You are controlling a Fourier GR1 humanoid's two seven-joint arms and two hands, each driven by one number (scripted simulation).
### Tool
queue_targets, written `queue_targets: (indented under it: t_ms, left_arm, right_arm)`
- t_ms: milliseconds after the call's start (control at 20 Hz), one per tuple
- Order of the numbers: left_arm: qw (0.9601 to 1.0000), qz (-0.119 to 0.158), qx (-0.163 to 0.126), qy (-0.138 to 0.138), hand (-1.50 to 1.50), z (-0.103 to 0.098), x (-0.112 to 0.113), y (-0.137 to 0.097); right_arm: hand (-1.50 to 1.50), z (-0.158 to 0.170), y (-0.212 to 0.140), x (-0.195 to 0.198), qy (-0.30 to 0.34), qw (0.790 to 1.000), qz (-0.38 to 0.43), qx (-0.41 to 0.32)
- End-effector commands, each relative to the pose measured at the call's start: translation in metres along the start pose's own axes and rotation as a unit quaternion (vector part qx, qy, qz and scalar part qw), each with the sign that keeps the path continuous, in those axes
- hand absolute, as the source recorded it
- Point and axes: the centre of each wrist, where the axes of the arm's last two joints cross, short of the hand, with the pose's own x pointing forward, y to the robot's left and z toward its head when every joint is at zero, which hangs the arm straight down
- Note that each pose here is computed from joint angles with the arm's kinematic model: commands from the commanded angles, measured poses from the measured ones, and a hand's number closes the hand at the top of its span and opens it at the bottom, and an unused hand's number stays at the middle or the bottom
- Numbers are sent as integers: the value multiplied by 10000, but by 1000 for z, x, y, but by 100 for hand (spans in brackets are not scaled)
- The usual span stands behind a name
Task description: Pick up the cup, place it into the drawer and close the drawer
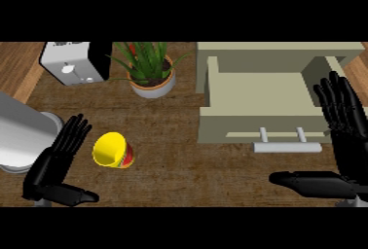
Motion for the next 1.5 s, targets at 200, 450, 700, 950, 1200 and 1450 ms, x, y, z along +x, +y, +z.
queue_targets:
  t_ms: [200, 450, 700, 950, 1200, 1450]
  left_arm:
    - [9994, -158, 203, 209, -150, 4, -55, 25]
    - [9995, 46, 207, 214, -150, -6, -73, 26]
    - [9996, 108, 259, 18, -150, 16, -105, 36]
    - [9995, 38, 318, 31, -150, 3, -109, 31]
    - [9995, -29, 295, -63, -150, -5, -110, 32]
    - [9996, 109, 215, -118, -150, -11, -108, 33]
  right_arm:
    - [-150, 10, -13, -7, -29, 10000, -26, -21]
    - [-150, 6, -4, -5, -15, 10000, -66, -2]
    - [-150, -7, -13, 13, 20, 10000, 22, 57]
    - [-150, 6, -15, -4, -27, 10000, -30, 59]
    - [-150, -1, 4, -1, -29, 9999, -20, 159]
    - [-150, -2, -12, -6, -15, 9997, -140, 176]
